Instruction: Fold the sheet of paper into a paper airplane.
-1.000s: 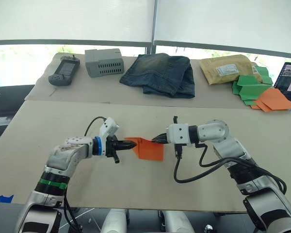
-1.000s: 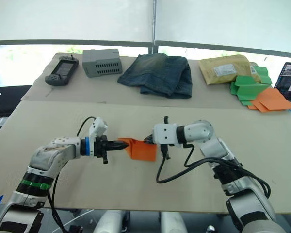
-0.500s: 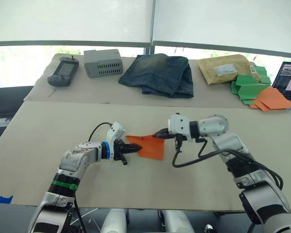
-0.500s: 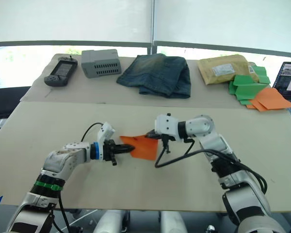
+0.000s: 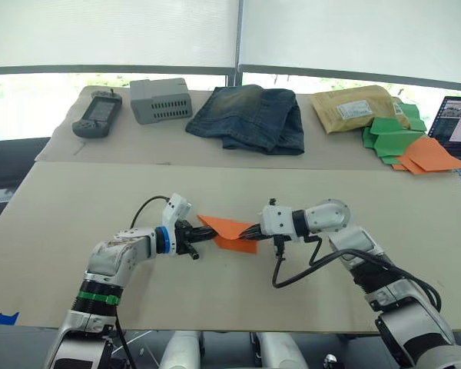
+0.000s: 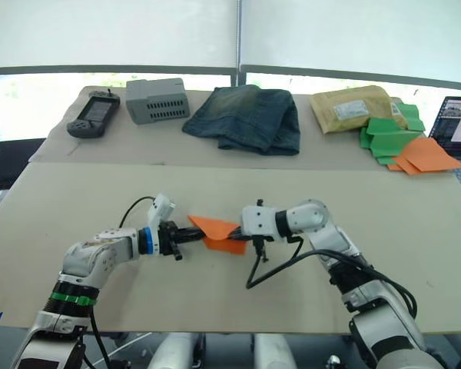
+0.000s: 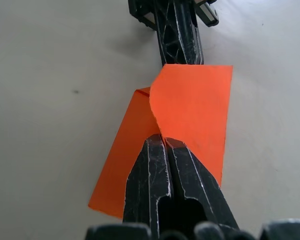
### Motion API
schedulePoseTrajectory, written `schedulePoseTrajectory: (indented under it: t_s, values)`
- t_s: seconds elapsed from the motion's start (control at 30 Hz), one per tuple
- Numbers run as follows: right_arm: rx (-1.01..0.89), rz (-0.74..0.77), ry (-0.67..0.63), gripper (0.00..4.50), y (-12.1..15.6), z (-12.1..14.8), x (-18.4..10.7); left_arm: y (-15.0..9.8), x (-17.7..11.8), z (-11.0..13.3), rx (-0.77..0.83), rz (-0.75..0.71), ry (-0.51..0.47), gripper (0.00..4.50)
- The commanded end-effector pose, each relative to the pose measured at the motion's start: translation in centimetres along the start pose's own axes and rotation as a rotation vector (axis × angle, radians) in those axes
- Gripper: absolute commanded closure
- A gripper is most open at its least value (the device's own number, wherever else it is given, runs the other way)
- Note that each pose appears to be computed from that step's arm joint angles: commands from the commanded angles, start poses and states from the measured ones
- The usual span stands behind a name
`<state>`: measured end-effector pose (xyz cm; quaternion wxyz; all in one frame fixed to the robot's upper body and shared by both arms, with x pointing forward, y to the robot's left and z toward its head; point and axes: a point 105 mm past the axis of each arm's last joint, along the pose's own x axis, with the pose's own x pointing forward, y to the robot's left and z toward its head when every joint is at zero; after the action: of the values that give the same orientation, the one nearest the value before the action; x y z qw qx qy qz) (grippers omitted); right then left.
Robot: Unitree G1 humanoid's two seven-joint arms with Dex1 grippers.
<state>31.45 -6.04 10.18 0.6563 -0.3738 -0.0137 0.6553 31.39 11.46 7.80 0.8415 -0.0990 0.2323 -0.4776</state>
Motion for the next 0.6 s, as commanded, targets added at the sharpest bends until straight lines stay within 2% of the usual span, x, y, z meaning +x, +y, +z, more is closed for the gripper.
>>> schedulePoseTrajectory:
  t_s: [0.03,0.23,0.33,0.47,0.6]
  values:
    - [-0.034,-0.014,0.006,4.5,0.0,-0.1,0.1,-0.6,-1.1,1.3,0.023,-0.014,-0.027,4.44]
    - [-0.041,-0.016,0.04,4.5,0.3,-1.1,0.3,-2.4,-3.2,2.1,0.018,-0.109,-0.022,4.44]
    - [-0.055,-0.003,0.043,4.5,0.5,-1.2,0.4,-3.2,-2.9,4.3,0.043,-0.135,-0.085,4.44]
    - [-0.081,0.019,0.039,4.5,0.9,-1.1,0.4,-2.6,-1.7,5.7,0.114,-0.088,-0.11,4.44]
    - [-0.097,0.038,0.022,4.5,1.2,-0.7,0.4,-1.1,-0.4,4.5,0.222,-0.024,-0.029,4.44]
